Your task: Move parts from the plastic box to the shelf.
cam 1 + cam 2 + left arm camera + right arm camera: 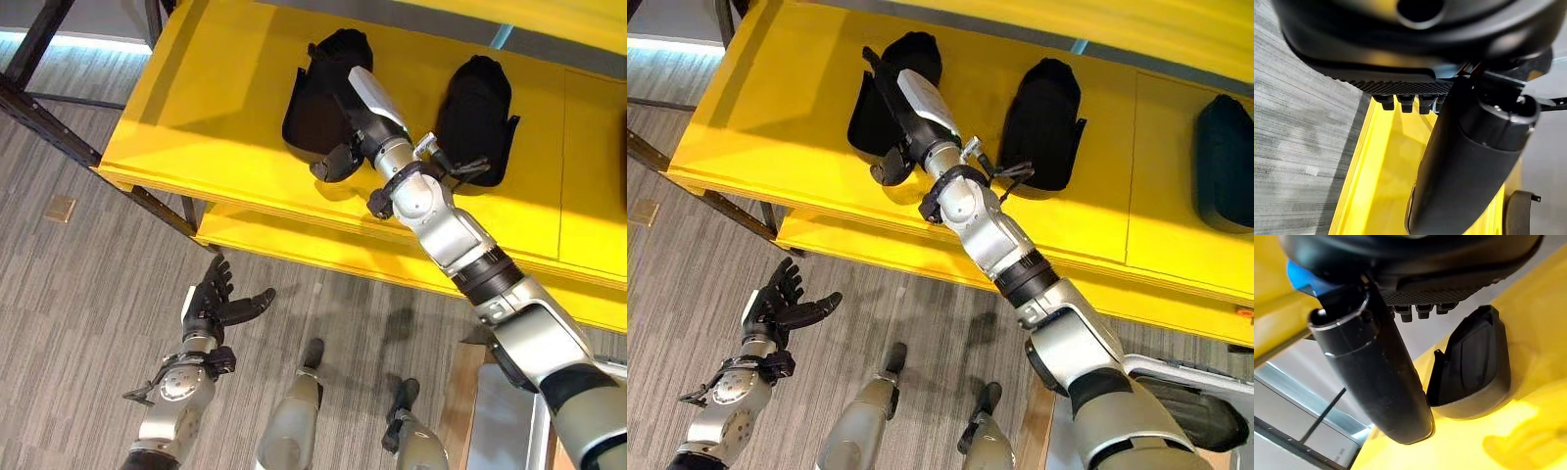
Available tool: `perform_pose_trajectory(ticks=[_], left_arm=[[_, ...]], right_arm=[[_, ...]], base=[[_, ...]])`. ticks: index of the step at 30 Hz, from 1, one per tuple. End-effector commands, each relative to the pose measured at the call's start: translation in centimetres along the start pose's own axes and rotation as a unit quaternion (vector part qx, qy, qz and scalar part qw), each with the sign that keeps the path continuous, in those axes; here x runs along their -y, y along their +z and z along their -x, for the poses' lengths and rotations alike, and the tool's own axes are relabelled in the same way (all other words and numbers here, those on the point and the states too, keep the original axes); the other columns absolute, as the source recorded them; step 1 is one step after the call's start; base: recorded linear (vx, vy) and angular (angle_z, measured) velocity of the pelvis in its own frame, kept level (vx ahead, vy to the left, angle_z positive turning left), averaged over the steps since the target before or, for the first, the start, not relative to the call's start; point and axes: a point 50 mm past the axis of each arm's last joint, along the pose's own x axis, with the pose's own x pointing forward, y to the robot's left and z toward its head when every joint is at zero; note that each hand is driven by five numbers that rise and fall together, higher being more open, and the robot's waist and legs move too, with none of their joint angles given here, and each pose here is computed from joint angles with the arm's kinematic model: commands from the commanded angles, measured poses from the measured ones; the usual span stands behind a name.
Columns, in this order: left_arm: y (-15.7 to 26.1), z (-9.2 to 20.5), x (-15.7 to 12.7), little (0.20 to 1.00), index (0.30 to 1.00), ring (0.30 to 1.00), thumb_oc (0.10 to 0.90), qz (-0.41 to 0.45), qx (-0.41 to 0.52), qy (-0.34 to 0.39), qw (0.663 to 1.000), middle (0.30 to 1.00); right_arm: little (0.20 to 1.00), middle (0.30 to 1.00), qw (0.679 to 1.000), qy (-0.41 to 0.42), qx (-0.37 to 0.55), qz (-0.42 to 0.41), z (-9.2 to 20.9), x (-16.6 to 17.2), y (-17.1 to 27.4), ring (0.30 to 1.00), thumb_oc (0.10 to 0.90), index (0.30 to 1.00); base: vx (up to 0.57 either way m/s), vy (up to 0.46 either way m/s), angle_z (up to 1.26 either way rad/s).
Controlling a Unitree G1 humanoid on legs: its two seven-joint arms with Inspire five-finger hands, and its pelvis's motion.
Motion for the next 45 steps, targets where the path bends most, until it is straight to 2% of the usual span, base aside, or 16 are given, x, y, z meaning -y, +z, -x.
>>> perform_pose_trajectory(ticks=[1, 3, 5, 11, 12, 15, 18, 24, 26, 30, 31, 34, 35, 36, 41, 45], left_arm=[[1.7, 0.2, -0.1, 1.0, 1.0, 1.0, 0.9, -0.02, 0.055, -0.007, 0.998, 1.0], [1.2, 0.3, 0.0, 1.0, 1.0, 1.0, 0.9, -0.022, 0.046, -0.006, 0.999, 1.0], [0.0, 1.1, -0.6, 1.0, 1.0, 1.0, 0.9, -0.02, 0.02, 0.005, 1.0, 1.0], [-0.9, 1.7, -0.6, 1.0, 1.0, 1.0, 0.9, -0.017, 0.005, 0.006, 1.0, 1.0], [-1.1, 1.8, -0.3, 1.0, 1.0, 1.0, 0.9, -0.009, 0.002, 0.004, 1.0, 1.0], [-1.3, 1.9, 0.0, 1.0, 1.0, 1.0, 0.9, -0.003, 0.001, 0.0, 1.0, 1.0], [-1.8, 2.3, 0.0, 1.0, 1.0, 1.0, 0.9, 0.006, -0.005, 0.004, 1.0, 1.0], [-2.4, 2.8, -0.2, 1.0, 1.0, 1.0, 0.9, 0.017, -0.013, 0.017, 1.0, 1.0], [-3.1, 3.3, -0.5, 1.0, 1.0, 1.0, 0.9, 0.024, -0.023, 0.027, 0.999, 1.0], [-3.5, 3.6, -0.6, 1.0, 1.0, 1.0, 0.9, 0.03, -0.029, 0.034, 0.999, 1.0], [-3.8, 3.7, -0.7, 1.0, 1.0, 1.0, 0.9, 0.034, -0.031, 0.037, 0.998, 1.0], [-4.1, 3.9, -0.8, 1.0, 1.0, 1.0, 0.9, 0.037, -0.035, 0.045, 0.998, 1.0], [-4.1, 3.9, -0.8, 1.0, 1.0, 1.0, 0.9, 0.037, -0.036, 0.045, 0.998, 1.0], [-4.1, 4.0, -0.9, 1.0, 1.0, 1.0, 0.9, 0.039, -0.035, 0.05, 0.997, 1.0], [-4.4, 4.4, -1.3, 1.0, 1.0, 1.0, 0.9, 0.043, -0.038, 0.065, 0.996, 1.0], [-4.8, 4.5, -1.5, 1.0, 1.0, 1.0, 0.9, 0.048, -0.045, 0.078, 0.995, 1.0]], right_arm=[[1.0, 1.0, 0.989, -0.038, 0.115, -0.079, 0.1, 1.5, 4.1, 1.0, 0.9, 1.0], [1.0, 1.0, 0.987, -0.015, 0.119, -0.107, 0.9, 0.7, 3.9, 1.0, 0.9, 1.0], [1.0, 1.0, 0.982, 0.006, 0.118, -0.146, 3.1, 0.8, 2.6, 1.0, 0.9, 1.0], [1.0, 1.0, 0.974, 0.01, 0.105, -0.198, 5.1, 0.1, 1.2, 1.0, 0.9, 1.0], [1.0, 1.0, 0.968, -0.001, 0.093, -0.232, 6.4, 0.0, 0.1, 1.0, 0.9, 1.0], [1.0, 1.0, 0.963, -0.002, 0.076, -0.258, 7.8, -0.6, -0.9, 1.0, 0.9, 1.0], [1.0, 1.0, 0.949, -0.026, 0.041, -0.313, 10.7, -0.7, -3.1, 1.0, 0.9, 1.0], [1.0, 1.0, 0.936, -0.054, -0.012, -0.347, 14.4, -0.8, -5.7, 1.0, 0.9, 1.0], [1.0, 1.0, 0.928, -0.077, -0.06, -0.36, 17.3, -0.9, -7.6, 1.0, 0.9, 1.0], [1.0, 1.0, 0.913, -0.099, -0.108, -0.38, 19.8, -1.6, -9.2, 1.0, 0.9, 1.0], [1.0, 1.0, 0.903, -0.114, -0.132, -0.393, 21.4, -2.0, -9.8, 1.0, 0.9, 1.0], [1.0, 1.0, 0.883, -0.132, -0.168, -0.419, 23.5, -2.8, -10.6, 1.0, 0.9, 1.0], [1.0, 1.0, 0.883, -0.132, -0.168, -0.419, 23.5, -2.8, -10.6, 1.0, 0.9, 1.0], [1.0, 1.0, 0.866, -0.138, -0.185, -0.444, 24.3, -3.6, -11.0, 1.0, 0.9, 1.0], [1.0, 1.0, 0.855, -0.152, -0.198, -0.455, 25.7, -3.8, -11.0, 1.0, 0.9, 1.0], [1.0, 1.0, 0.821, -0.186, -0.243, -0.481, 27.7, -5.1, -12.0, 1.0, 0.9, 1.0]], base=[[0.01, -0.019, -0.11], [0.04, -0.02, -0.29], [0.09, -0.021, -0.41], [0.06, -0.008, -0.29], [0.05, -0.006, -0.13], [0.04, -0.01, -0.08], [0.09, -0.01, -0.2], [0.06, -0.009, -0.07], [0.06, -0.003, -0.25], [0.04, -0.002, -0.11], [0.04, -0.001, -0.19], [0.03, -0.003, -0.09], [0.0, 0.0, 0.0], [0.0, 0.0, 0.0], [0.01, 0.009, -0.05], [0.0, 0.0, 0.0]])
